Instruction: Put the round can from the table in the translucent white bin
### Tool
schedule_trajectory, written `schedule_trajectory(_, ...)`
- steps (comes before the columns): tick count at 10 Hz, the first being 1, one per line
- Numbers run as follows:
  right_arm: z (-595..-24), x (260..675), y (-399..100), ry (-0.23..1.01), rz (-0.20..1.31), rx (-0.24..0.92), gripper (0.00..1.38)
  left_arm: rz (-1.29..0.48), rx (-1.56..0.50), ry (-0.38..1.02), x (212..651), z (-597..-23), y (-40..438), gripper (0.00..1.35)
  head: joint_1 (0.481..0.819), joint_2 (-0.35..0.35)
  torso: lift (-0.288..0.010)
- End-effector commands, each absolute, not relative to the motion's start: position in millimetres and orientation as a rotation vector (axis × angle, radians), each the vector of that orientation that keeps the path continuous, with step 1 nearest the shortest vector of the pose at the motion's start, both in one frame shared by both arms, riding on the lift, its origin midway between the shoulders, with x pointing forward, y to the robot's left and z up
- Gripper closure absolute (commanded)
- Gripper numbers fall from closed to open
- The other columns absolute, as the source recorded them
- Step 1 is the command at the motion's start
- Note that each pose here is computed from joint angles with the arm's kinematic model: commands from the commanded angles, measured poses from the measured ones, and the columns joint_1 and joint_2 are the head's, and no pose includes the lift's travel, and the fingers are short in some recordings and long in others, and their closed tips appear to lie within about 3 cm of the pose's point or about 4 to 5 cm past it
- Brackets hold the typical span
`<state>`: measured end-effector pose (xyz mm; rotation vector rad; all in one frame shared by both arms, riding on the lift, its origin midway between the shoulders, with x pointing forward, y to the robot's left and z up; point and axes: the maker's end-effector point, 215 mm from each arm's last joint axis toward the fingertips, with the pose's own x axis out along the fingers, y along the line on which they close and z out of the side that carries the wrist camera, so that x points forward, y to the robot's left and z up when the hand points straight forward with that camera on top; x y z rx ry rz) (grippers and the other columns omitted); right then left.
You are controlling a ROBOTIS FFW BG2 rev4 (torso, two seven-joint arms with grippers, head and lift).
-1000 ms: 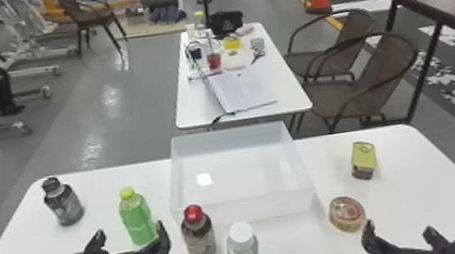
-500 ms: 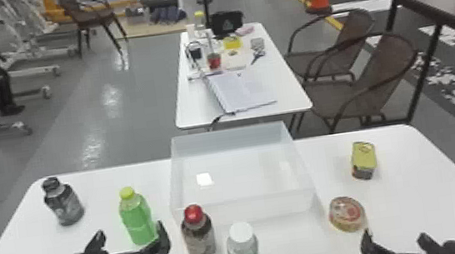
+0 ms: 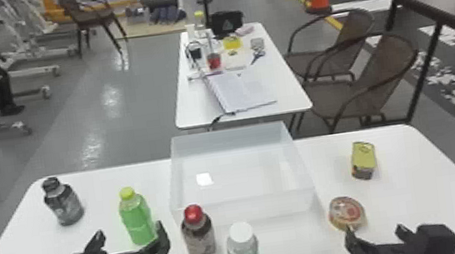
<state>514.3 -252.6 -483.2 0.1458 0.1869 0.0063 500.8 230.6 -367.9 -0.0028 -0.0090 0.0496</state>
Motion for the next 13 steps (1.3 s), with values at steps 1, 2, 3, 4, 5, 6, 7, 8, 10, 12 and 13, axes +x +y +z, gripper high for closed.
schedule_trajectory(1, -485.8, 520.3, -250.2, 0.199, 0.018, 0.136, 0.12, 0.052, -0.008, -0.009, 500.9, -367.8, 231.0, 0.11, 0.549, 0.0, -0.1)
schedule_trajectory(2, -488.8, 522.2, -247.7, 0.211, 0.019, 0.136, 0.12, 0.052, -0.008, -0.009, 500.9, -367.8, 231.0, 0.11, 0.549, 0.0, -0.1)
schedule_trajectory(3, -490.4, 525.4, -247.3, 0.215, 0.022, 0.135, 0.12, 0.052, -0.01, -0.007, 500.3, -368.6, 231.1, 0.11, 0.549, 0.0, -0.1)
schedule_trajectory(4, -491.9, 529.1, -245.3, 0.221, 0.033, 0.128, 0.12, 0.053, -0.011, -0.009, 500.9, -367.9, 231.1, 0.11, 0.549, 0.0, -0.1)
schedule_trajectory(5, -492.1, 532.7, -244.5, 0.222, 0.038, 0.124, 0.12, 0.053, -0.013, -0.01, 500.9, -367.5, 231.2, 0.11, 0.549, 0.0, -0.1)
schedule_trajectory(6, -491.9, 537.7, -242.9, 0.223, 0.048, 0.108, 0.12, 0.053, -0.014, -0.012, 501.4, -367.1, 231.3, 0.11, 0.549, 0.0, -0.1)
schedule_trajectory(7, -490.8, 543.8, -240.8, 0.222, 0.061, 0.087, 0.12, 0.053, -0.016, -0.015, 501.9, -365.9, 231.3, 0.11, 0.549, 0.0, -0.1)
schedule_trajectory(8, -492.3, 549.5, -236.3, 0.231, 0.084, 0.081, 0.12, 0.052, -0.016, -0.015, 501.8, -366.2, 231.0, 0.11, 0.549, 0.0, -0.1)
schedule_trajectory(10, -488.1, 561.0, -233.5, 0.241, 0.098, 0.059, 0.12, 0.053, -0.022, -0.021, 503.2, -364.7, 231.3, 0.11, 0.549, 0.0, -0.1)
schedule_trajectory(12, -496.5, 564.4, -233.2, 0.293, 0.1, 0.05, 0.12, 0.053, -0.025, -0.021, 503.0, -365.1, 231.4, 0.11, 0.549, 0.0, -0.1)
schedule_trajectory(13, -497.2, 565.3, -234.0, 0.3, 0.1, 0.04, 0.12, 0.052, -0.027, -0.02, 503.1, -365.1, 231.2, 0.11, 0.549, 0.0, -0.1)
